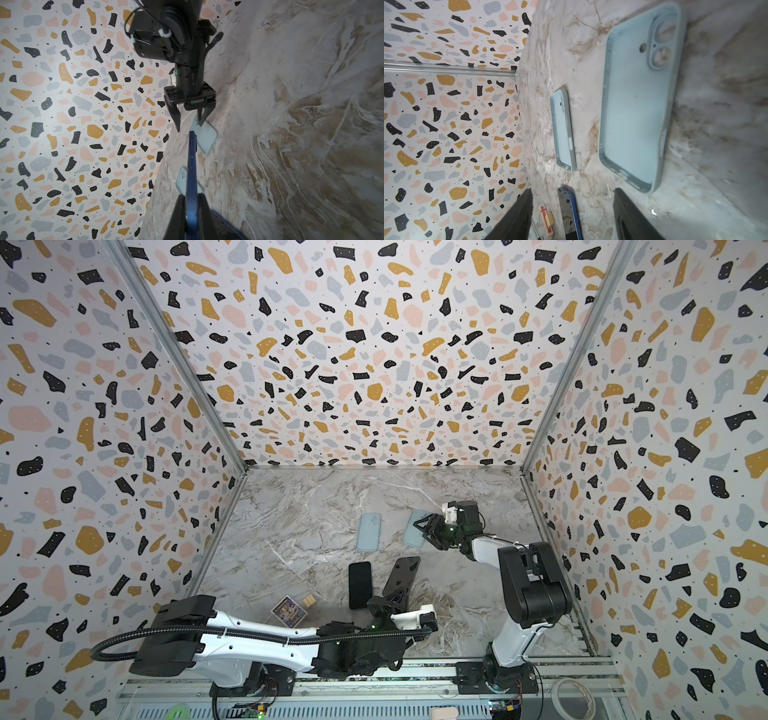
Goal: Take the phone out of the phone case
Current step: Place the phone case at the center of the table, then place the phone at the center of the table.
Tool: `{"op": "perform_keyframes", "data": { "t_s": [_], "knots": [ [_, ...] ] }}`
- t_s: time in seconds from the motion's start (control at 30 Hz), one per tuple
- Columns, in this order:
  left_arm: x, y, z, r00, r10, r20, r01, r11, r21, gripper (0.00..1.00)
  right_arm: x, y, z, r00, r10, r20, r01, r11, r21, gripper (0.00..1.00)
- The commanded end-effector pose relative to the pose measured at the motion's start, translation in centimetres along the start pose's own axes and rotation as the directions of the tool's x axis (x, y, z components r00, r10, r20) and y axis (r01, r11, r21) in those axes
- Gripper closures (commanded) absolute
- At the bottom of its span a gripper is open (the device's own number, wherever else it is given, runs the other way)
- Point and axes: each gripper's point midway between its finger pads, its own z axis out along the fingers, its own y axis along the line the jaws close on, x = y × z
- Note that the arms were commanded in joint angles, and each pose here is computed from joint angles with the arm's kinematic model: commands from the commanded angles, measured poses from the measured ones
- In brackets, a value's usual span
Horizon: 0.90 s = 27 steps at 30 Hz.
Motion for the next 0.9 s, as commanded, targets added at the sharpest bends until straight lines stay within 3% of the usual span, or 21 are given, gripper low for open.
{"op": "perform_keyframes", "data": {
  "t_s": [0.0, 0.1, 0.27, 0.53, 0.87],
  "knots": [
    [-0.4, -0.2, 0.0, 0.997, -0.074, 0.008, 0.074, 0.997, -0.004, 1.00, -2.9, 3.5, -4.7, 0.987, -0.113, 0.116, 0.115, 0.993, -0.008, 0.24],
    [-0.3, -2.1, 0.6, 0.998, -0.071, 0.002, 0.070, 0.997, 0.042, 1.00, -4.5, 4.5, -9.6, 0.966, -0.143, 0.215, 0.145, 0.989, 0.004, 0.12],
    [0.1, -4.3, 1.7, 0.999, -0.042, -0.013, 0.042, 0.998, 0.051, 1.00, -3.8, 6.3, -14.4, 0.936, -0.214, 0.281, 0.220, 0.975, 0.009, 0.09],
    [1.2, -6.0, 2.7, 1.000, -0.013, -0.026, 0.014, 0.998, 0.066, 1.00, 0.6, 7.5, -15.3, 0.939, -0.218, 0.266, 0.250, 0.964, -0.094, 0.08],
    [2.9, -7.8, 4.9, 0.996, 0.043, -0.077, -0.035, 0.995, 0.093, 1.00, 3.6, 8.1, -16.5, 0.931, -0.238, 0.277, 0.279, 0.953, -0.118, 0.08]
  ]
}}
